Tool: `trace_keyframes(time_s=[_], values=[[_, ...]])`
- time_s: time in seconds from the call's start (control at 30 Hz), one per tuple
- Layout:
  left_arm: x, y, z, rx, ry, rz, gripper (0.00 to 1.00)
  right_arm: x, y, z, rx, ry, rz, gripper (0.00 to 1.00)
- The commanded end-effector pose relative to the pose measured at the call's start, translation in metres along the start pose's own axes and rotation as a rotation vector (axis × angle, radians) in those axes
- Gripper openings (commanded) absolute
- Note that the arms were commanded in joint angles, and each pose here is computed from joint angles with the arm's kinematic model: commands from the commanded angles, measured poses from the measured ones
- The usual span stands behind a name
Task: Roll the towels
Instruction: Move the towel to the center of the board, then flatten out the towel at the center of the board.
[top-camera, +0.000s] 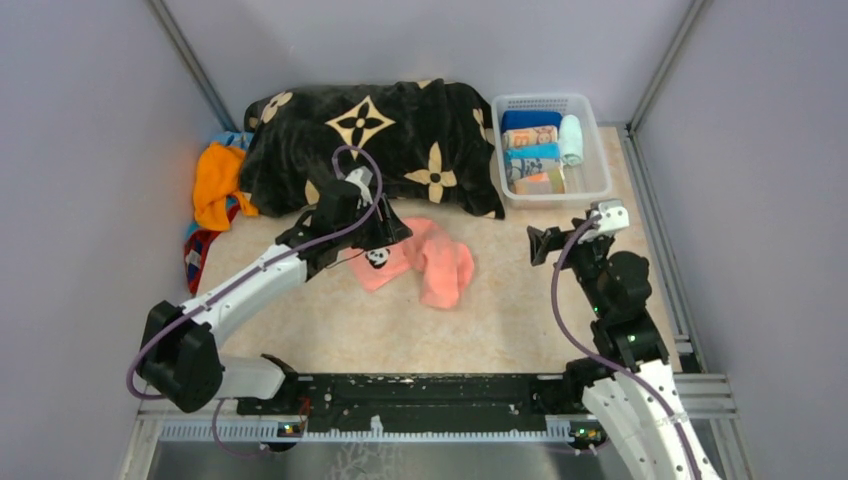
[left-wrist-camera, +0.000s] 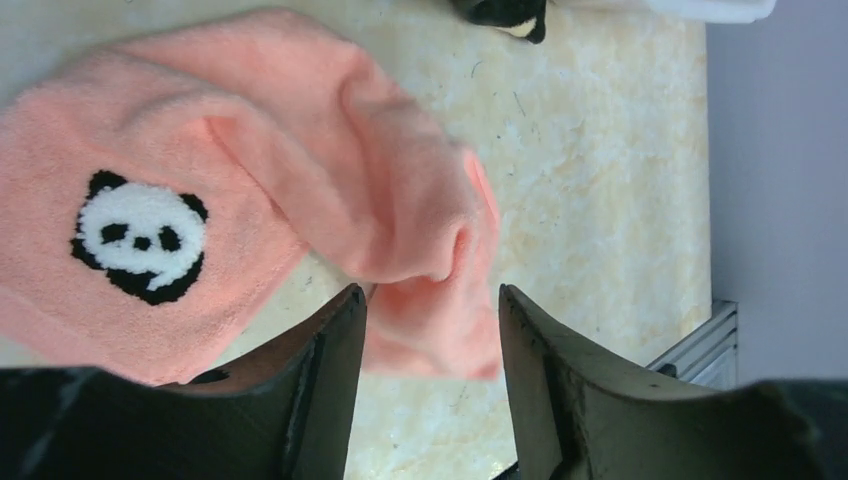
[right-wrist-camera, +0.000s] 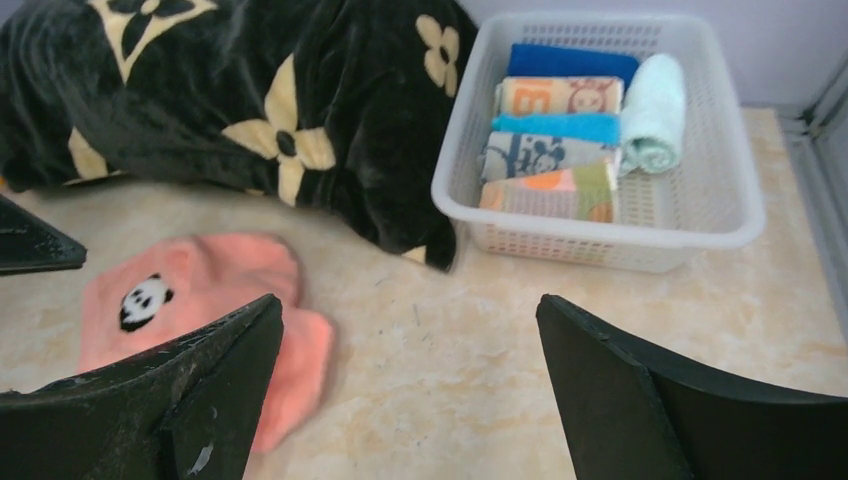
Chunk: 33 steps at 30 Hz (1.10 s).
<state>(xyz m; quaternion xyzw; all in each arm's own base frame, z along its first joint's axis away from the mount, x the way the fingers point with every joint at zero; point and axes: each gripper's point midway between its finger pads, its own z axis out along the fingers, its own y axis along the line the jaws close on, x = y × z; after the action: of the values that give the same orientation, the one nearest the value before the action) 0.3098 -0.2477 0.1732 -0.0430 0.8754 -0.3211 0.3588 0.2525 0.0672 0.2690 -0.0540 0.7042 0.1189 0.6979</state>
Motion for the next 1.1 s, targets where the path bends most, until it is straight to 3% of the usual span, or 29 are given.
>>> trace_keyframes(time_s=[0.0, 0.17, 0.37, 0.6, 1.07], values=[[0.015, 0.014, -0.008, -0.031, 0.035, 0.076, 0.59, -0.01, 0.029, 0.011, -0.131, 0.076, 0.061, 0.97], [0.044, 0.057, -0.021, -0.144, 0.05, 0.105, 0.66, 0.031, 0.049, 0.029, -0.223, 0.271, 0.139, 0.89], [0.07, 0.111, -0.033, -0.344, 0.075, 0.101, 0.66, 0.094, 0.071, 0.037, -0.295, 0.502, 0.166, 0.82], [0.086, 0.131, -0.019, -0.428, 0.174, 0.137, 0.64, 0.129, 0.105, 0.039, -0.36, 0.601, 0.139, 0.8], [0.114, 0.15, 0.003, -0.564, 0.318, 0.241, 0.55, 0.173, 0.129, 0.023, -0.382, 0.723, 0.04, 0.76]])
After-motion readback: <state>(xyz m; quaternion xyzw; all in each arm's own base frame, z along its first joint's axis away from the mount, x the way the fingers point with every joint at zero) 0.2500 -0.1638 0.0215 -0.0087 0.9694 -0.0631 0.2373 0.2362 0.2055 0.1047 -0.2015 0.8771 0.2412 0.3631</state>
